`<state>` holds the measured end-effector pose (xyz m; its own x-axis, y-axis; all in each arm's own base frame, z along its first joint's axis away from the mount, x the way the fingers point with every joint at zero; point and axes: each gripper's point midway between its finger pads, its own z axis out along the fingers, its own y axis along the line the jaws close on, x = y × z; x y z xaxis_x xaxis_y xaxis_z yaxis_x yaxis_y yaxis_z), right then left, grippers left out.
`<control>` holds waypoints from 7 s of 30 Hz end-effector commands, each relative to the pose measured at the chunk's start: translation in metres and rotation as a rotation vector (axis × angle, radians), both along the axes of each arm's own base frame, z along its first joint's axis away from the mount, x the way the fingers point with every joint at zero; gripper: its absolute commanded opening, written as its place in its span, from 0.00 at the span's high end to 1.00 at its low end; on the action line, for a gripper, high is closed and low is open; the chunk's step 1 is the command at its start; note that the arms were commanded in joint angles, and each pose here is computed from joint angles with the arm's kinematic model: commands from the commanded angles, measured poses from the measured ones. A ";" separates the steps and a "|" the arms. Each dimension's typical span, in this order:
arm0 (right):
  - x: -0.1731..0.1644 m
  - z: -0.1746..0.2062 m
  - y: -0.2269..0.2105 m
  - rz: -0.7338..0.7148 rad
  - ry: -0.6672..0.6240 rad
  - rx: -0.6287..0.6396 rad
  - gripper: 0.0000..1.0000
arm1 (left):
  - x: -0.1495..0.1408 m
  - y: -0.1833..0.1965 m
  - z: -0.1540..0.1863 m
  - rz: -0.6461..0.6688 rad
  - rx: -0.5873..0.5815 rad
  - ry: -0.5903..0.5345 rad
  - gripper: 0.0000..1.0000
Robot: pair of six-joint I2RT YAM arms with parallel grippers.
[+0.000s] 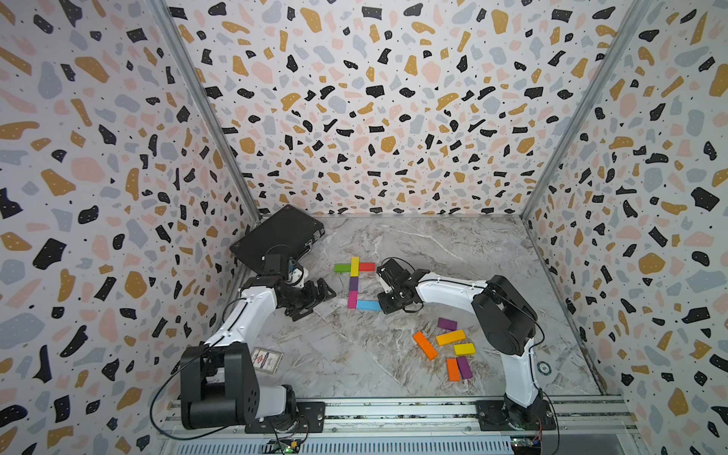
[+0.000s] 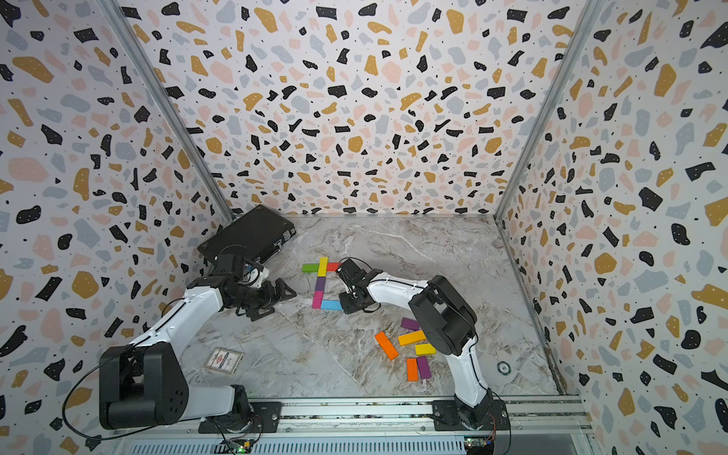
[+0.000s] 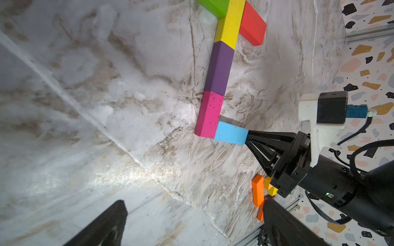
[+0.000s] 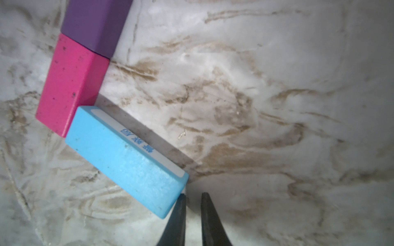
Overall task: Assemble the letter t with building blocks
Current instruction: Adjust the building block at the center of the board, then pick up the building block from the center of the board, then place the building block at the center of the board.
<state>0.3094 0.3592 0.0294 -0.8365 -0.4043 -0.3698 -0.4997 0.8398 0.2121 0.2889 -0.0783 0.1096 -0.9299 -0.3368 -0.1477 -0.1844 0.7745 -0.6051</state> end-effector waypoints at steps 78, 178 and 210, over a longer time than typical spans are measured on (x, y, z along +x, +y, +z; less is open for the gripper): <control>-0.055 0.012 -0.184 -0.072 -0.092 -0.352 0.26 | -0.095 -0.137 0.016 -0.483 0.064 -0.174 0.00; 0.143 0.051 -0.137 -0.333 -0.093 -0.165 0.85 | 0.085 -0.144 0.062 -0.431 -0.077 -0.529 0.00; 0.156 0.005 -0.145 -0.437 0.092 -0.157 0.85 | 0.113 -0.144 0.034 -0.430 -0.005 -0.499 0.00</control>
